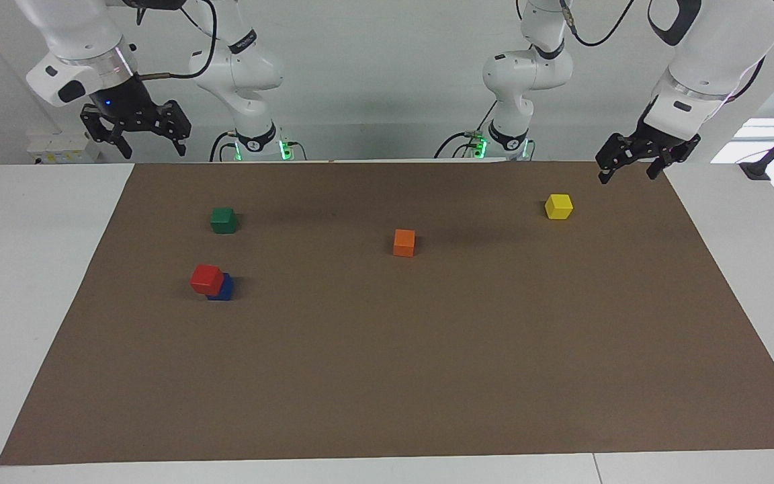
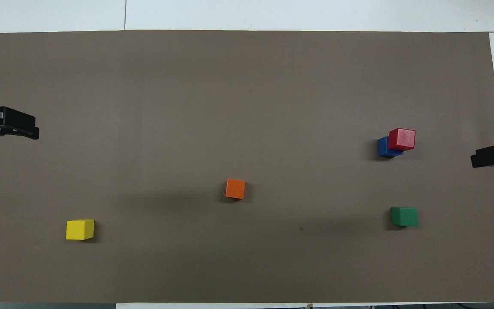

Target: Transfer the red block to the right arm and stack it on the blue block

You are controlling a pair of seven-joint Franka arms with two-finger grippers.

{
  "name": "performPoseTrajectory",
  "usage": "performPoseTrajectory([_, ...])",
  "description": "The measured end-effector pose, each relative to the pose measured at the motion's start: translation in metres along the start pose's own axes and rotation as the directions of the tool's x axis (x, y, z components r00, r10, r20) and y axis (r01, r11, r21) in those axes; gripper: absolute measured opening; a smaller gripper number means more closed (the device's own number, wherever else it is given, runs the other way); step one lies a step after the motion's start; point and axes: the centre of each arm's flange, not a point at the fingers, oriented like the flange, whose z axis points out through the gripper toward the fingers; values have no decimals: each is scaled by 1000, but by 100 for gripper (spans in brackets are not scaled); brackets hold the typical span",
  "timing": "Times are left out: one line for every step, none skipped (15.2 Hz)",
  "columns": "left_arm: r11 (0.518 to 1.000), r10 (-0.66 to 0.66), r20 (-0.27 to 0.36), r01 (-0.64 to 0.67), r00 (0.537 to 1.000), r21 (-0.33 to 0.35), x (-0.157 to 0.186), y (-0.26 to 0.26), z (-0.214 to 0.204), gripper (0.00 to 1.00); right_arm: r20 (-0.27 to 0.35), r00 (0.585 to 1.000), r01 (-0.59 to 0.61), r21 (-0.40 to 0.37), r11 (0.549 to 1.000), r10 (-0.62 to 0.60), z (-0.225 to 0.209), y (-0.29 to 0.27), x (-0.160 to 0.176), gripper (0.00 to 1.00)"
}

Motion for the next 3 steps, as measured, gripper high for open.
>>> performPoseTrajectory([1000, 0, 0, 0, 1000, 0, 0, 0, 0, 100, 0, 1000, 0, 0, 1000, 0, 0, 0, 0, 100])
performPoseTrajectory([1000, 0, 0, 0, 1000, 0, 0, 0, 0, 100, 0, 1000, 0, 0, 1000, 0, 0, 0, 0, 100])
performPoseTrajectory([1000, 0, 0, 0, 1000, 0, 0, 0, 0, 100, 0, 1000, 0, 0, 1000, 0, 0, 0, 0, 100])
